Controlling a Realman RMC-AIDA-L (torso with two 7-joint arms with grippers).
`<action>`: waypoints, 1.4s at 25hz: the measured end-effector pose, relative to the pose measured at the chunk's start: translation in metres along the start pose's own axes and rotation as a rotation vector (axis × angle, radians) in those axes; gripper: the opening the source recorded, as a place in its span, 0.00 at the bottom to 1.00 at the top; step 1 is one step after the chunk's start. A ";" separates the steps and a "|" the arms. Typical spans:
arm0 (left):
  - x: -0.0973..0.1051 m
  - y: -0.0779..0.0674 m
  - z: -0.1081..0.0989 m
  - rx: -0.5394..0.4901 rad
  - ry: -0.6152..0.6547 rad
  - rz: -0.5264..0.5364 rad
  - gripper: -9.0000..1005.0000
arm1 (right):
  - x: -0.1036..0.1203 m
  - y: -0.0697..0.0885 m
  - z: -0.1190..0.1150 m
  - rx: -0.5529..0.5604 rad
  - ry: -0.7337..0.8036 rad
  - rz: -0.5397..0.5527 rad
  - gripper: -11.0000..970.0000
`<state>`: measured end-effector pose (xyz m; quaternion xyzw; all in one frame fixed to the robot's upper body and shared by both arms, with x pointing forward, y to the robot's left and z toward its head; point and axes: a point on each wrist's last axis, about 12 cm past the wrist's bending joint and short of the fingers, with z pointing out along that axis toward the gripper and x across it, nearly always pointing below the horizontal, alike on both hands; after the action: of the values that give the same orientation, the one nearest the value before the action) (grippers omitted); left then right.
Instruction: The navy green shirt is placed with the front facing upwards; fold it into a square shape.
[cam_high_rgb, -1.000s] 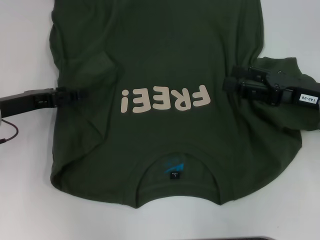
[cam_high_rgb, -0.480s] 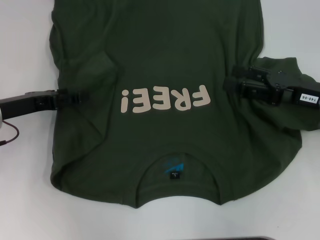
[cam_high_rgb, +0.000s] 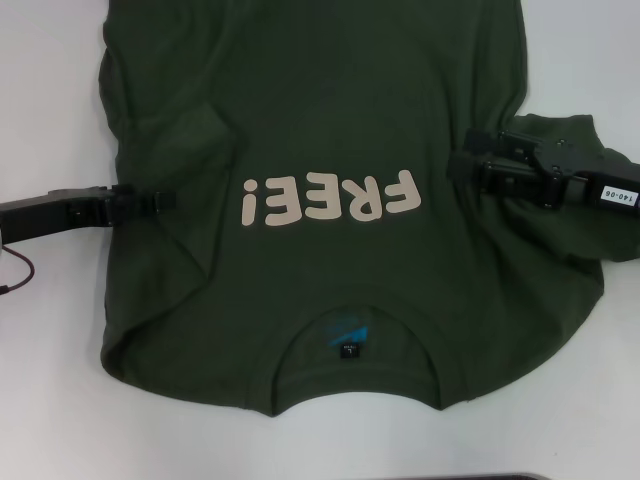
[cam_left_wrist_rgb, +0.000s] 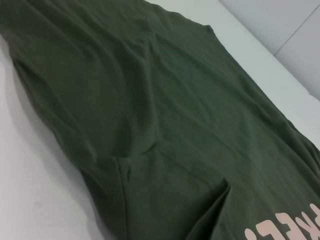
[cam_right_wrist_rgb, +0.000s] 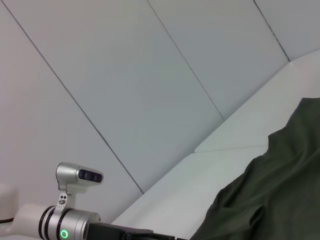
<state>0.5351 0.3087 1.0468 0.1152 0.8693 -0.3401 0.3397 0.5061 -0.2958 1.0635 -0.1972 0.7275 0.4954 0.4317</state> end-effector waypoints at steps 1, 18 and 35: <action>0.000 0.000 0.000 0.000 0.000 0.000 0.84 | 0.000 0.000 0.000 0.000 0.000 0.000 0.94; -0.004 -0.008 0.010 0.029 0.019 0.020 0.84 | 0.000 0.000 0.000 0.001 0.000 0.000 0.94; -0.004 -0.004 0.011 -0.004 0.010 -0.003 0.50 | 0.000 0.000 0.000 0.001 -0.001 0.001 0.94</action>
<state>0.5420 0.2983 1.0455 0.1150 0.8718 -0.3385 0.3349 0.5057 -0.2961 1.0632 -0.1964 0.7279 0.4952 0.4318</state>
